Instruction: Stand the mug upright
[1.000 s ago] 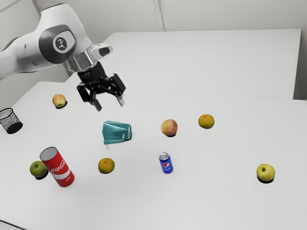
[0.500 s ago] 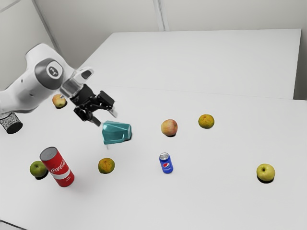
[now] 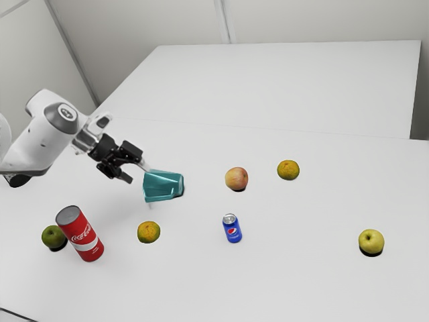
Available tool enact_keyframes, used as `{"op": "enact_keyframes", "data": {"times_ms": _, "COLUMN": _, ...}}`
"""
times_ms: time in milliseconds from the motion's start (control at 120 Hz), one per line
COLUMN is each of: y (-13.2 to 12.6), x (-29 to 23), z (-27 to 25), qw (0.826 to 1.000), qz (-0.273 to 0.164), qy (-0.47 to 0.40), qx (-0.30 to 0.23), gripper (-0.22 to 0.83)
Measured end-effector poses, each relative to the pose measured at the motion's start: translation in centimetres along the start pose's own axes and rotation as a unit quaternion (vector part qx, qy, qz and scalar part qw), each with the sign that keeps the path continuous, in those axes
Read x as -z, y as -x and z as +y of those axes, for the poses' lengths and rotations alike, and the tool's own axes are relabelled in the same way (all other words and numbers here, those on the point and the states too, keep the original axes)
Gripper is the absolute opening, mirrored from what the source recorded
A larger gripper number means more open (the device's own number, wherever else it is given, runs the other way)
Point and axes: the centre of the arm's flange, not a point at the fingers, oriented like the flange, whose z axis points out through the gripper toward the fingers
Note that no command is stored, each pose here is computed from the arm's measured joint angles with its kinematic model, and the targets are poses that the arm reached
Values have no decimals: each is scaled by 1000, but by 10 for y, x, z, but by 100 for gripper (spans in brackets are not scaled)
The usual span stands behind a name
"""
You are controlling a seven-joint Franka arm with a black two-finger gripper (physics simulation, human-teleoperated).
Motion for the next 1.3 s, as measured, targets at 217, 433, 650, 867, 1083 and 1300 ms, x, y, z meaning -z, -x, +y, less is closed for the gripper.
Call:
{"op": "enact_keyframes", "data": {"times_ms": 217, "y": -22, "x": -8, "z": -32, "qw": 999, "qz": 3, "qy": 25, "qx": -23, "gripper": 62}}
{"op": "enact_keyframes", "data": {"times_ms": 433, "y": -34, "x": -26, "z": -51, "qw": 996, "qz": 2, "qy": 74, "qx": -39, "gripper": 62}}
{"op": "enact_keyframes", "data": {"times_ms": 650, "y": -39, "x": -37, "z": -57, "qw": 992, "qz": 3, "qy": 108, "qx": -64, "gripper": 62}}
{"op": "enact_keyframes", "data": {"times_ms": 867, "y": -36, "x": -56, "z": -58, "qw": 984, "qz": 2, "qy": 162, "qx": -69, "gripper": 57}}
{"op": "enact_keyframes", "data": {"times_ms": 1083, "y": -34, "x": -63, "z": -63, "qw": 979, "qz": 7, "qy": 189, "qx": -77, "gripper": 27}}
{"op": "enact_keyframes", "data": {"times_ms": 1300, "y": -34, "x": -63, "z": -60, "qw": 976, "qz": 11, "qy": 194, "qx": -98, "gripper": -3}}
